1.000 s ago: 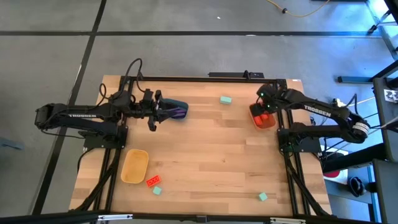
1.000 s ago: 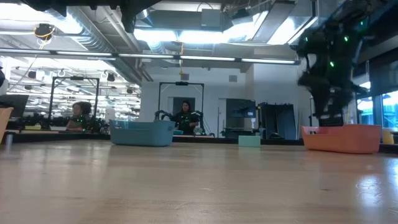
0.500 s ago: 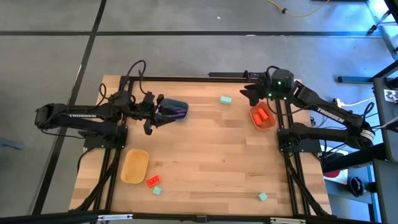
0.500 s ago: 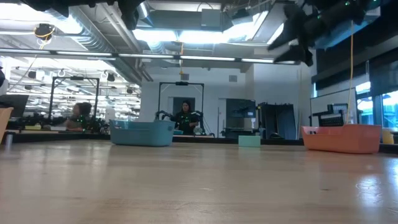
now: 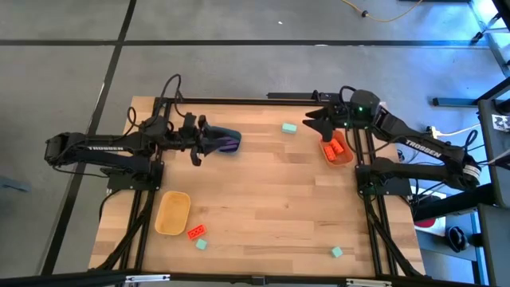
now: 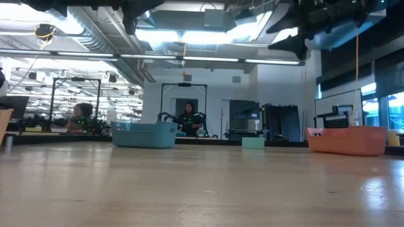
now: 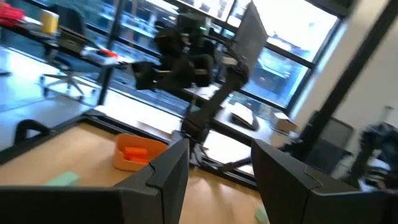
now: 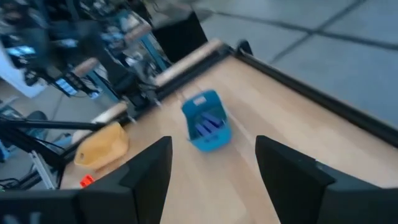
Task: Sort & place blocks by color
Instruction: Put the orange 8 stud game piece into the orange bin
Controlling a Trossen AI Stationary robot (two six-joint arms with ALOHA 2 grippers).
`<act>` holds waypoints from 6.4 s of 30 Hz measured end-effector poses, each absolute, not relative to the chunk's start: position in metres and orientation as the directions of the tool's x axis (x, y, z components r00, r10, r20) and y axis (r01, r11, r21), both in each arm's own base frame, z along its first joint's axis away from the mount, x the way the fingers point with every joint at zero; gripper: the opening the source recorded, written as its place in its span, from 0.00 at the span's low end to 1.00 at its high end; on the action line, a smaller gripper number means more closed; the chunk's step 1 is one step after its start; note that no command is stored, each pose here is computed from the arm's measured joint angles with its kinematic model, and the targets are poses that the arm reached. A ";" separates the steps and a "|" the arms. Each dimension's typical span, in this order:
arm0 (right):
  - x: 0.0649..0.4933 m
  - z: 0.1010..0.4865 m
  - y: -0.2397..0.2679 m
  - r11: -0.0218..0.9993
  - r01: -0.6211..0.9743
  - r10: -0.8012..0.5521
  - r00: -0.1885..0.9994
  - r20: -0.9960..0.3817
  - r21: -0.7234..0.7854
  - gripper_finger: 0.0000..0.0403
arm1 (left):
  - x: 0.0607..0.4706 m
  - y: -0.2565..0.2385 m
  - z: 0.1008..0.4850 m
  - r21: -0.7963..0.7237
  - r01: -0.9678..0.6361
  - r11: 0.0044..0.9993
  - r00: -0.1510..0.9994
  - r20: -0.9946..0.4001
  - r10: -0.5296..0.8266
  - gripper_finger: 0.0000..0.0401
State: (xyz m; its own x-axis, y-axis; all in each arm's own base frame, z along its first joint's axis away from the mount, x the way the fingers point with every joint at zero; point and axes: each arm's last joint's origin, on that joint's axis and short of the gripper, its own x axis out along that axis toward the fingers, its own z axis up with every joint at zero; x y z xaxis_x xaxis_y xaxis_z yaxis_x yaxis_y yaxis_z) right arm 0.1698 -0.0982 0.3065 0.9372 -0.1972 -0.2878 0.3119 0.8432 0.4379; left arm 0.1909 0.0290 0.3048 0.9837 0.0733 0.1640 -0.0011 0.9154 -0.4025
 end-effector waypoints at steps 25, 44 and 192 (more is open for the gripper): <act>0.189 0.325 -0.072 0.912 0.024 -0.062 0.995 0.081 0.409 0.58 | 0.191 0.029 0.306 -0.399 0.011 0.917 0.982 0.178 0.066 0.41; 0.192 0.327 -0.061 0.899 -0.042 -0.002 0.995 0.100 0.437 0.58 | 0.191 0.025 0.306 -0.425 0.040 0.904 0.984 0.173 0.037 0.41; 0.277 0.313 -0.024 0.980 0.200 -0.198 0.970 -0.144 -0.001 0.58 | 0.255 0.076 0.298 -0.744 -0.095 0.661 0.915 0.196 0.352 0.31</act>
